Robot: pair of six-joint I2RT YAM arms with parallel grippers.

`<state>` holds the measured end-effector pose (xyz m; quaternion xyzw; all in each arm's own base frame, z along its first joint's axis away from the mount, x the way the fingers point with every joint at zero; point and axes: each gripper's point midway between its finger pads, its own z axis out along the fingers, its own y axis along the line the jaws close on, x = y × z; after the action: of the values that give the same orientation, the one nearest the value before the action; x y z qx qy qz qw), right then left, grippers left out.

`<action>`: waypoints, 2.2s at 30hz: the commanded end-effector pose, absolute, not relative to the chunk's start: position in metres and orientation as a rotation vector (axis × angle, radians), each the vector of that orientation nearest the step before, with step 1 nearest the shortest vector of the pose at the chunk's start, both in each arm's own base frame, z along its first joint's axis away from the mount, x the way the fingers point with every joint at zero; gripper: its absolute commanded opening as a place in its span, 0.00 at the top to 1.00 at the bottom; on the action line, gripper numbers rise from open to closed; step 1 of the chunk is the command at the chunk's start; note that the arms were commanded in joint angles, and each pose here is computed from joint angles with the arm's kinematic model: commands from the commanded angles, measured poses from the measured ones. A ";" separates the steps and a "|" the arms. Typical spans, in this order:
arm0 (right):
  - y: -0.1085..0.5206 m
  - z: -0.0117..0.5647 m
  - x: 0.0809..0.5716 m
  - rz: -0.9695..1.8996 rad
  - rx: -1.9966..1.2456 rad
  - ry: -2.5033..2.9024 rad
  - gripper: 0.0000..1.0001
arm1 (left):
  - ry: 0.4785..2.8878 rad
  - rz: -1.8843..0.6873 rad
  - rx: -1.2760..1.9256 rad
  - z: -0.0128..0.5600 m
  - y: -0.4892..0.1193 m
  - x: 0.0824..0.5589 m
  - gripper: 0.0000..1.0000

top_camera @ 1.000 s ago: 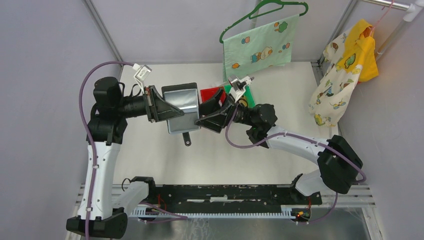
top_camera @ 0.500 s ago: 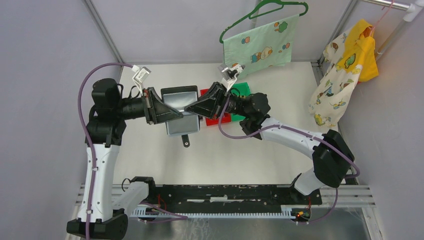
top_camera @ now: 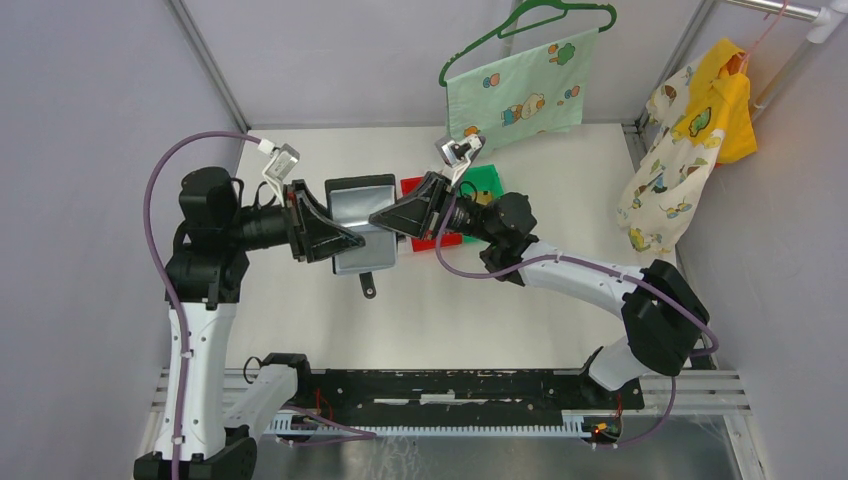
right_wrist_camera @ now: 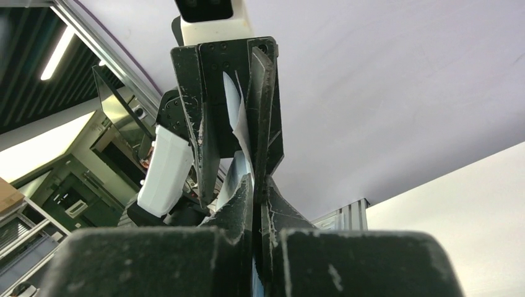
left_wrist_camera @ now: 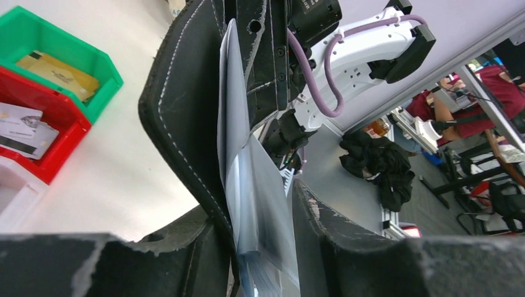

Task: Take the credit cards out of the card holder
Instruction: Remove the credit card from the card holder.

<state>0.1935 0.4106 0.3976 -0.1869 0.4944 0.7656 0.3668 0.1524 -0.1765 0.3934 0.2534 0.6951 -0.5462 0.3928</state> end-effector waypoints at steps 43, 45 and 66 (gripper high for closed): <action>0.406 0.421 0.159 2.041 -0.565 1.156 1.00 | 1.628 -1.221 0.674 0.402 -0.173 0.159 0.66; 0.407 0.422 0.160 2.037 -0.560 1.164 1.00 | 1.629 -1.245 0.688 0.402 -0.174 0.155 0.65; 0.406 0.428 0.178 2.064 -0.505 1.181 1.00 | 1.624 -1.131 0.760 0.395 -0.169 0.153 0.94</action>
<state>0.1749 0.4160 0.3895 -0.1963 0.5034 0.7817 0.3116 0.1510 -0.1717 0.3848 0.2971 0.6773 -0.4940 0.4571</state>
